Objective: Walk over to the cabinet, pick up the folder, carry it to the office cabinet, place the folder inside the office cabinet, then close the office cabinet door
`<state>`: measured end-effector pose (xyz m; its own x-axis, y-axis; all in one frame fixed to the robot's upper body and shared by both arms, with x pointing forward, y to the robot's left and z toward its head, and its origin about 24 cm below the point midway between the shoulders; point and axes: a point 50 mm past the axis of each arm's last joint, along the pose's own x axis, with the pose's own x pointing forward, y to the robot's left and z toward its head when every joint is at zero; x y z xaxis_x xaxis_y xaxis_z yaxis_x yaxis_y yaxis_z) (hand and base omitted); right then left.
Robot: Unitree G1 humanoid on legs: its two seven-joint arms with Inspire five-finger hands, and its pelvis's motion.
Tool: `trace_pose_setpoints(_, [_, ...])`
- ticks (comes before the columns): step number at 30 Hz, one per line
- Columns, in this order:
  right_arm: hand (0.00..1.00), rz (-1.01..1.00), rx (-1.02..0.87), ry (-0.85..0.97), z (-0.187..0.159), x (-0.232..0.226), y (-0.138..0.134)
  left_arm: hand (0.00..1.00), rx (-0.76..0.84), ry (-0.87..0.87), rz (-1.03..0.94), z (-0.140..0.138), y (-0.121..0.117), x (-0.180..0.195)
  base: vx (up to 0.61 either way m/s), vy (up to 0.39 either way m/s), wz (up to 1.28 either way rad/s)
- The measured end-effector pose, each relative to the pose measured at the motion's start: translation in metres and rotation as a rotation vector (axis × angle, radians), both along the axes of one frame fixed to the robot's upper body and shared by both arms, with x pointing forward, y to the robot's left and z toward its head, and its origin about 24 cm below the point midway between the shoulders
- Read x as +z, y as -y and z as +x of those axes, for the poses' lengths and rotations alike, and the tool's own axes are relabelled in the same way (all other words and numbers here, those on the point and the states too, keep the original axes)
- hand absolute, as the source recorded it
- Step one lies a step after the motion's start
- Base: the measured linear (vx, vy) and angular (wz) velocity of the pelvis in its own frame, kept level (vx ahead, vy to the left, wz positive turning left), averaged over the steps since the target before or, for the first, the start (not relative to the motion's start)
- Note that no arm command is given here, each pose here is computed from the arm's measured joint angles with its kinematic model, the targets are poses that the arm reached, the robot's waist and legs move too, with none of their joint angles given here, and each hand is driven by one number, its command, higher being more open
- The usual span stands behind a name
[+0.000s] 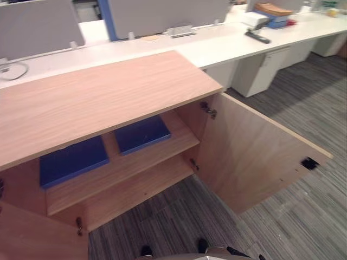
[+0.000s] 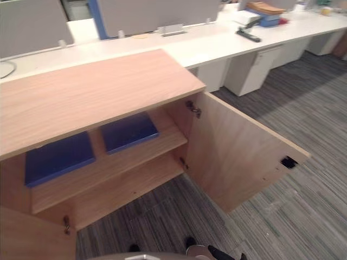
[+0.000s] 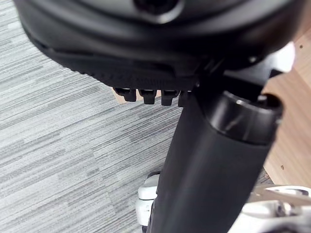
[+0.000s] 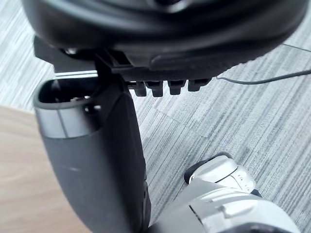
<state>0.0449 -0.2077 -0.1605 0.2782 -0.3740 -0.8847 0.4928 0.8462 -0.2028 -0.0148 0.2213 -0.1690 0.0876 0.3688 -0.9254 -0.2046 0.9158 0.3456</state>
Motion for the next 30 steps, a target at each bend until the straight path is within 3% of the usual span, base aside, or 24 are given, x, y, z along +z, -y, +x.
trace_pose_setpoints(6, [1.00,-0.006,-0.047,-0.011,-0.008,0.000,0.002,1.00,0.233,-0.045,-0.008,-0.030,-0.002,0.001,-0.05,-0.004,-0.92])
trace_pose_setpoints(12, [1.00,-0.018,-0.067,-0.029,-0.010,0.001,0.013,1.00,0.311,-0.087,-0.045,-0.045,0.014,-0.001,0.04,-0.140,-0.42])
trace_pose_setpoints(17, [1.00,-0.079,-0.011,0.043,0.012,0.010,0.022,1.00,0.218,-0.102,-0.041,-0.042,0.013,-0.001,0.07,-0.028,-0.16])
trace_pose_setpoints(24, [1.00,-0.232,0.163,0.256,0.085,0.041,0.039,1.00,0.028,-0.109,-0.046,-0.031,0.007,-0.001,0.08,0.049,0.02])
trace_pose_setpoints(30, [1.00,-0.275,0.205,0.401,0.135,0.065,0.044,1.00,-0.007,-0.094,-0.061,-0.027,0.005,-0.001,-0.05,0.038,0.16])
